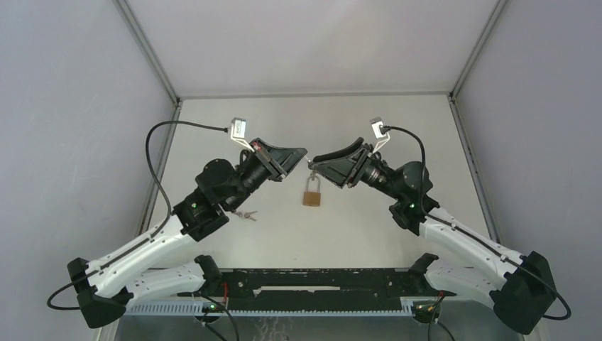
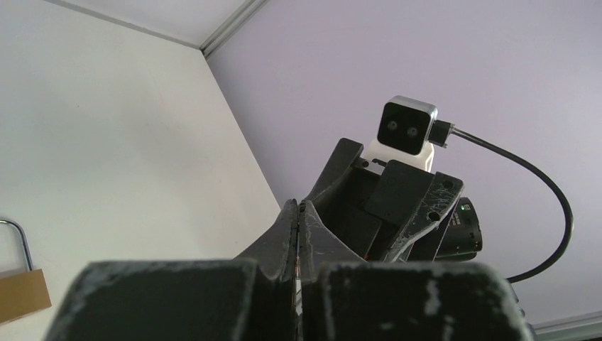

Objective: Unlock with the key

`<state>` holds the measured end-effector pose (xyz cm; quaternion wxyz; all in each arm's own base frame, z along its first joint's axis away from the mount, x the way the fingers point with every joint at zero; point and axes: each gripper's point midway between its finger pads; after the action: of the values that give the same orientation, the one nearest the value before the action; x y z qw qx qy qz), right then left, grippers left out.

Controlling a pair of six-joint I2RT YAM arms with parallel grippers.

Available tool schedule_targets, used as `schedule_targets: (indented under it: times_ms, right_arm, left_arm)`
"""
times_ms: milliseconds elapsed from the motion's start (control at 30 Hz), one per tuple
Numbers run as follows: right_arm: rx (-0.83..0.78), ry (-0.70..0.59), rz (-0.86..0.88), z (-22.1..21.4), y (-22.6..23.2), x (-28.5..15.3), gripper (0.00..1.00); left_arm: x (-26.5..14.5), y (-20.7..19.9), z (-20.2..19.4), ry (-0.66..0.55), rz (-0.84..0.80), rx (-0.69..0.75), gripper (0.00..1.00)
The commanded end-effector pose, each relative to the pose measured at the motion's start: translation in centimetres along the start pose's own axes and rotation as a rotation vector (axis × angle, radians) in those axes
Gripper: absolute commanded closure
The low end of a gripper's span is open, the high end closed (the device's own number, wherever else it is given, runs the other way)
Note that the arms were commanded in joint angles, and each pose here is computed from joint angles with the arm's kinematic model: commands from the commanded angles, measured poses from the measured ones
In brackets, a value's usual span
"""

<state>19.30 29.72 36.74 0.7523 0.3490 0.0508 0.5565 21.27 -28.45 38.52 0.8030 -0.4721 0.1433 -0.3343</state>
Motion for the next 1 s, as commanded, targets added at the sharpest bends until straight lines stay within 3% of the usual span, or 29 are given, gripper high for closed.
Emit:
schedule_targets:
  times_ms: [0,233,733,967]
  right_arm:
    - [-0.014,-0.055,0.097,2.1,3.0,0.7,0.37]
    - [0.008,-0.045,0.106,1.6,3.1,1.1,0.51]
    - [0.018,-0.048,0.082,1.7,2.8,2.0,0.55]
    - [0.032,-0.046,0.064,1.6,2.3,2.3,0.69]
  left_arm:
    - [-0.4,-3.4,2.6,-0.08,-0.086,-0.041,1.0]
    - [-0.6,-3.2,3.0,-0.109,-0.086,-0.069,1.0]
    - [-0.6,-2.8,2.8,-0.114,-0.088,-0.08,1.0]
    - [-0.6,-2.7,2.9,-0.122,-0.085,-0.081,1.0]
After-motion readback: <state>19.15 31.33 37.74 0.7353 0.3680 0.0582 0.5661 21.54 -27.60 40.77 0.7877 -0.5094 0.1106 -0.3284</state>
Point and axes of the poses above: each gripper's point midway between its finger pads, its own x axis out along the fingers, its own y axis along the line the jaws close on, z = x × y, and after that the axes turned 7 degrees about -x, right-handed
